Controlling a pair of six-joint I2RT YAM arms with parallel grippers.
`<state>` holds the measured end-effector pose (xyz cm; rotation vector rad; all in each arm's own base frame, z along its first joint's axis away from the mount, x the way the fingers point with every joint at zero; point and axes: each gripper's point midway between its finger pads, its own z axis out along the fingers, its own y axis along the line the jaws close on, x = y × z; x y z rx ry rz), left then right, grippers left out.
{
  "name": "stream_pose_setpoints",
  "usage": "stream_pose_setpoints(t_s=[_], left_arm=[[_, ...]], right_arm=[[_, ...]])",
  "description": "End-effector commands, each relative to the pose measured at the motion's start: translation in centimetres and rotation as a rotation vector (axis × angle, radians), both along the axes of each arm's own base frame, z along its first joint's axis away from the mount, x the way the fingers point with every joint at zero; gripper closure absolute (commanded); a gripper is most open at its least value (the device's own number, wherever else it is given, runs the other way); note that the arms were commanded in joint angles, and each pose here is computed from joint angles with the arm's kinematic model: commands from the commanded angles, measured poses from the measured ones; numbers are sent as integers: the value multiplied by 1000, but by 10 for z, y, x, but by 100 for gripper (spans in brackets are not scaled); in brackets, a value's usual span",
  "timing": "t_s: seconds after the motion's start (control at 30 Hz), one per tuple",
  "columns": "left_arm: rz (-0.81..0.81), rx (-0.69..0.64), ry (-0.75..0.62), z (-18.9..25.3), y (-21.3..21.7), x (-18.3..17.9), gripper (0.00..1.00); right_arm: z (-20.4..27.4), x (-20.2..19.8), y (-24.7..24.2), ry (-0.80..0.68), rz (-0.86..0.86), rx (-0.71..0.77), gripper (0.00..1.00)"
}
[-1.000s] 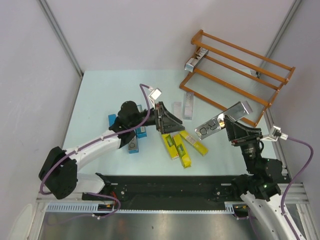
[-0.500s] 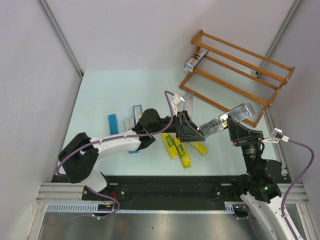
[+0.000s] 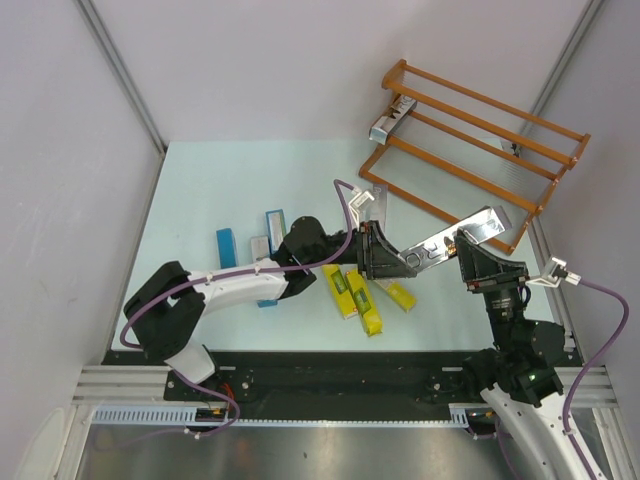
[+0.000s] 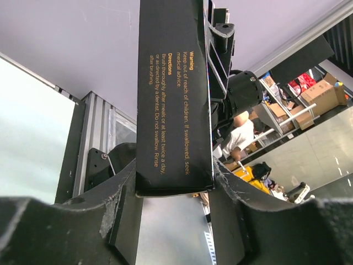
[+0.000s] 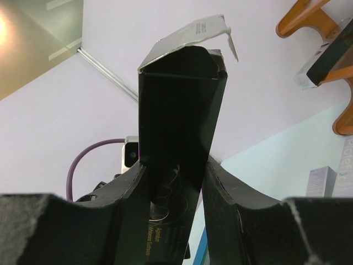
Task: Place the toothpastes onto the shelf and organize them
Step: Pick up the toothpaste from the center of the board.
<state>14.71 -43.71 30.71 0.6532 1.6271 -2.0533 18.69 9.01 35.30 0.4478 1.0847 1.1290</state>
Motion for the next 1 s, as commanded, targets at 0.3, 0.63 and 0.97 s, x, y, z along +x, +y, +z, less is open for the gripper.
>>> stream_pose_setpoints(t_s=[0.3, 0.63, 0.97], left_arm=[[71, -61, -72, 27, 9, 11, 61], [209, -32, -25, 8, 55, 51, 66], [349, 26, -4, -12, 101, 74, 66]], right_arm=[[7, 3, -7, -1, -45, 1, 25], [-9, 16, -12, 81, -99, -26, 5], [-21, 22, -23, 145, -164, -42, 0]])
